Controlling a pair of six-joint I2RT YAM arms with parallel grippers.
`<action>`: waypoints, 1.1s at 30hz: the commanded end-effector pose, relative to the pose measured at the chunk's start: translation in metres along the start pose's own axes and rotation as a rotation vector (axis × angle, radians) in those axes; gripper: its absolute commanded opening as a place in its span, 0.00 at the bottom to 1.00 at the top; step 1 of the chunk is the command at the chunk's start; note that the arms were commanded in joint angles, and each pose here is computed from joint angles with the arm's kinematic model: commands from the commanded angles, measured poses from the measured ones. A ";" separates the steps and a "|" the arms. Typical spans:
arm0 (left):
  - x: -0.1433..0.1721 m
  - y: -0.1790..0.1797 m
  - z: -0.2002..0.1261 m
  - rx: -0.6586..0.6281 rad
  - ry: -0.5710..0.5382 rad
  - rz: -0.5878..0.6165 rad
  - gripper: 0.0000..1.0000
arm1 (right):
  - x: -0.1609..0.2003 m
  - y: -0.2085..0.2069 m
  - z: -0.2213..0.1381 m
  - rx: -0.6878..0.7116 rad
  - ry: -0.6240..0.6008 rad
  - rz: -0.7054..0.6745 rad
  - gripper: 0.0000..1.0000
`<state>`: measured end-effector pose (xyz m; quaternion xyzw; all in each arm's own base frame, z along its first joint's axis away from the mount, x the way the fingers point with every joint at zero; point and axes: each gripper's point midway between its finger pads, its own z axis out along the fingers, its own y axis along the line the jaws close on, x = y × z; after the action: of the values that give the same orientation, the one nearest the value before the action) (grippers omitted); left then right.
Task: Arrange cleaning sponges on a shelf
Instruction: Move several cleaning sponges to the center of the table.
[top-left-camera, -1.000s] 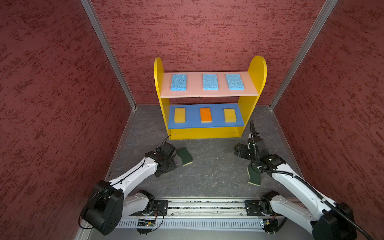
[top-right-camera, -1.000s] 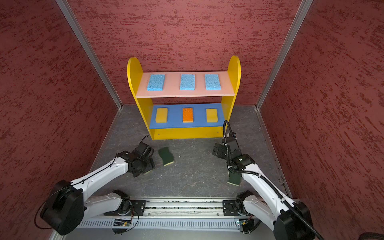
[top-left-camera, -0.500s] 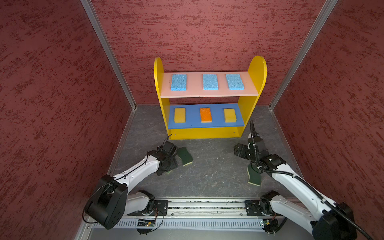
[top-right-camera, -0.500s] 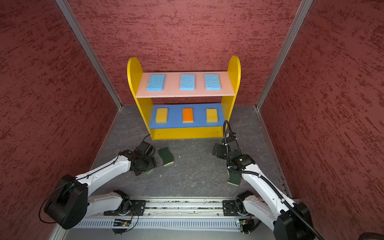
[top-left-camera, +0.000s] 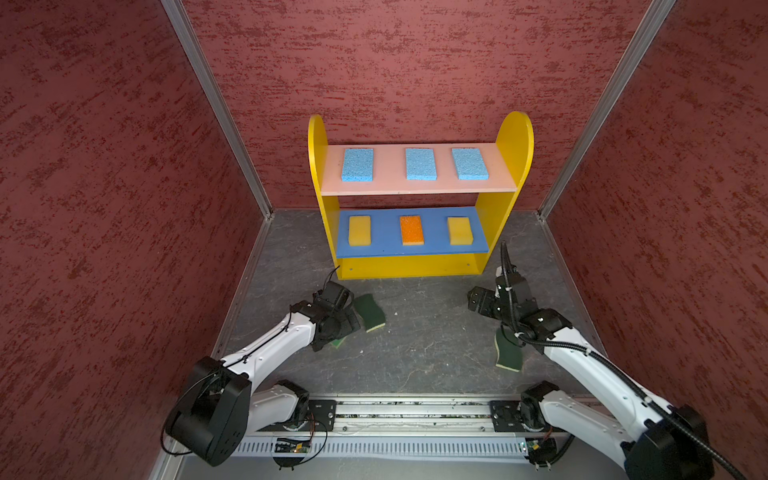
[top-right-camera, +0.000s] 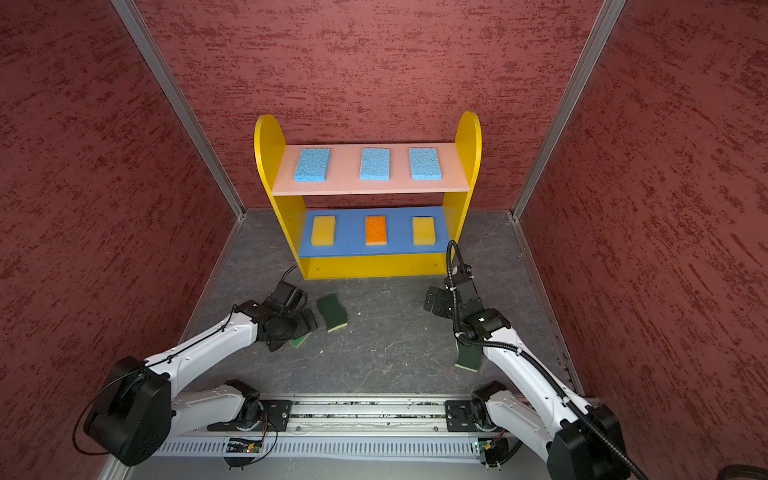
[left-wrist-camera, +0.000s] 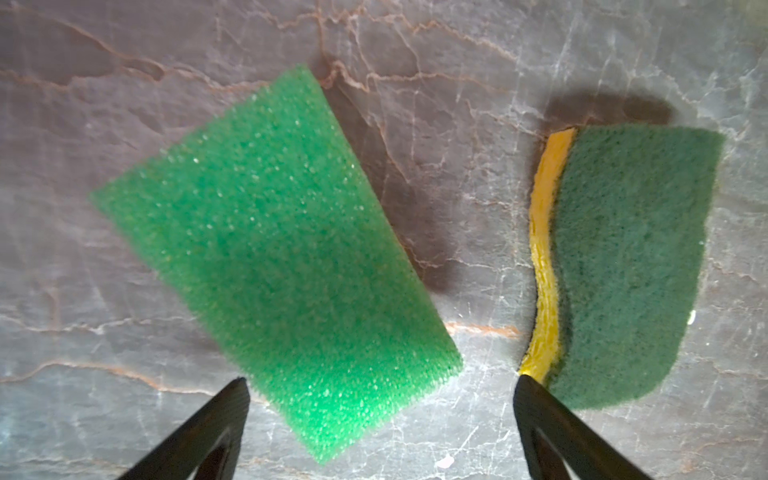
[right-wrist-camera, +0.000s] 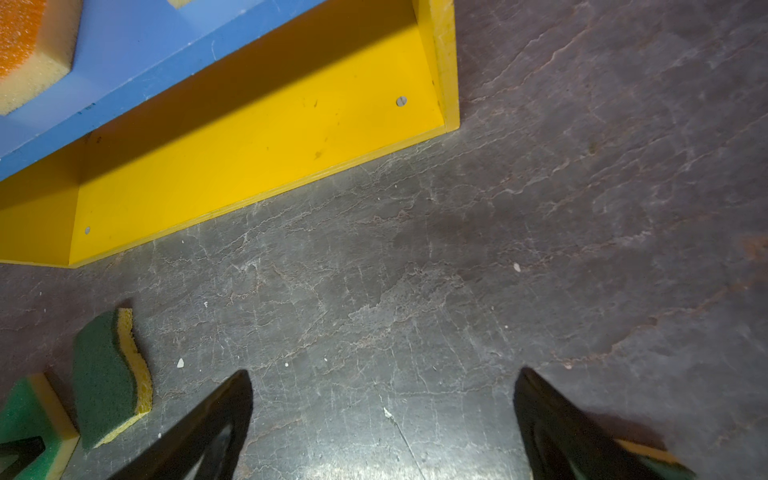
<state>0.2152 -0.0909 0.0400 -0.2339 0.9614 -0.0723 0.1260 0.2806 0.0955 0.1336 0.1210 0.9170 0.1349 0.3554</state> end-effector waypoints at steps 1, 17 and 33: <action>0.000 0.002 0.004 -0.007 0.009 -0.058 1.00 | -0.005 0.002 -0.001 -0.022 -0.024 -0.003 0.99; -0.003 0.008 0.015 -0.118 0.047 -0.191 0.98 | -0.007 0.003 0.000 -0.031 -0.043 -0.033 0.99; 0.004 0.015 0.023 -0.156 0.059 -0.129 0.69 | -0.003 0.010 0.012 -0.058 -0.010 -0.042 0.99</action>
<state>0.2136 -0.0832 0.0176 -0.3204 0.9445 -0.0208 0.0699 0.2881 0.1031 0.1299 0.0970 0.9160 0.1426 0.3622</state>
